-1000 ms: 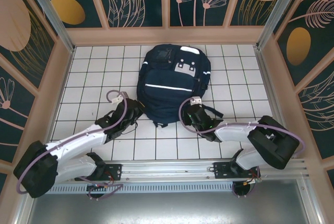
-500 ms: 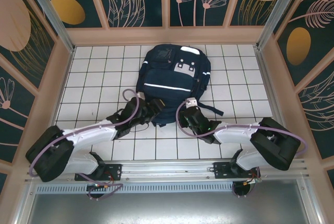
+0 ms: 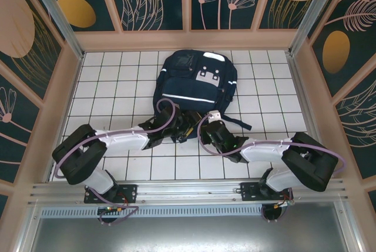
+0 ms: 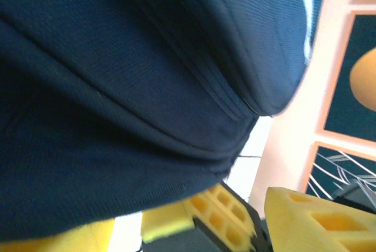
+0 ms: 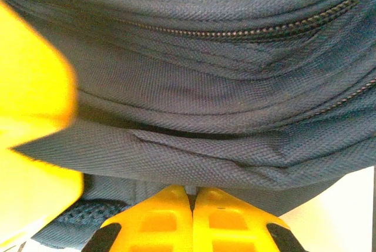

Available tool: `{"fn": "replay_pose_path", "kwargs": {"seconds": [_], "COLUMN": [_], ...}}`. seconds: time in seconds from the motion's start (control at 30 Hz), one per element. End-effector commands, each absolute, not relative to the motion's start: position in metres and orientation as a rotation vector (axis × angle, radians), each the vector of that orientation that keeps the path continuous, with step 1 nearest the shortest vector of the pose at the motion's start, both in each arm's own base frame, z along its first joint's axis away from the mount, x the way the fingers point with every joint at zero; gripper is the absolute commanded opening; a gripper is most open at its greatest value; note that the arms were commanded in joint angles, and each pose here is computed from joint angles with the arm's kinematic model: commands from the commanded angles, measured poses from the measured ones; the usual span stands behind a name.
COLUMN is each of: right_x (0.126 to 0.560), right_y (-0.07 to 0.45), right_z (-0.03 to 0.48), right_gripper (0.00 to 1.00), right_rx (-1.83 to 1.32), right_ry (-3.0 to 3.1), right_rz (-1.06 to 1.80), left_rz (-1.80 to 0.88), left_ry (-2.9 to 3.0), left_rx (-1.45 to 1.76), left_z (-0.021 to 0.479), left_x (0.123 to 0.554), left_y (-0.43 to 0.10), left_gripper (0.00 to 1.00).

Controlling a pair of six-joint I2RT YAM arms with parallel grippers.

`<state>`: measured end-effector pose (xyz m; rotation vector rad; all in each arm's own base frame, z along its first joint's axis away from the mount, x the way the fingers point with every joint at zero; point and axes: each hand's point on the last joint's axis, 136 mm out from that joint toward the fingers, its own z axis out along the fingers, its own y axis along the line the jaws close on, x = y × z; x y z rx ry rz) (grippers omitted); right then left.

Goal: Pack books, pencil case, and school supplies into a backpack

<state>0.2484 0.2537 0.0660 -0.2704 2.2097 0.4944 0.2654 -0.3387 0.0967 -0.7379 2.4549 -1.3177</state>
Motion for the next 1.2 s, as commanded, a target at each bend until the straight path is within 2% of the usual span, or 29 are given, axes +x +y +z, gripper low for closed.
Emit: {"fn": "replay_pose_path", "kwargs": {"seconds": [0.0, 0.07, 0.1, 0.23, 0.73, 1.17], "right_x": [0.248, 0.247, 0.246, 0.247, 0.286, 0.337], "right_y": [0.266, 0.266, 0.267, 0.263, 0.204, 0.153], "right_z": [0.081, 0.082, 0.082, 0.079, 0.067, 0.051], "right_gripper": [0.0, 0.0, 0.0, 0.0, 0.0, 0.0], "right_rx": [-0.283, -0.284, -0.286, -0.272, -0.012, 0.21], "right_ry": [2.138, 2.132, 2.131, 2.135, 2.186, 2.241], "right_rz": [0.565, 0.571, 0.573, 0.552, 0.332, 0.2], "left_rz": [-1.216, -1.19, -1.183, -1.166, -1.014, -0.987], "left_ry": [2.456, 2.457, 2.453, 2.436, 2.233, 2.112], "left_rx": [-0.89, -0.945, -0.962, -0.99, -0.961, -0.88], "left_z": [0.076, 0.063, 0.06, 0.055, 0.107, 0.149], "left_x": [0.278, 0.282, 0.284, 0.287, 0.272, 0.266], "left_y": [-0.329, -0.325, -0.322, -0.316, -0.227, -0.197], "left_gripper": [0.62, 0.55, 0.48, 0.0, 0.0, 0.0]}}
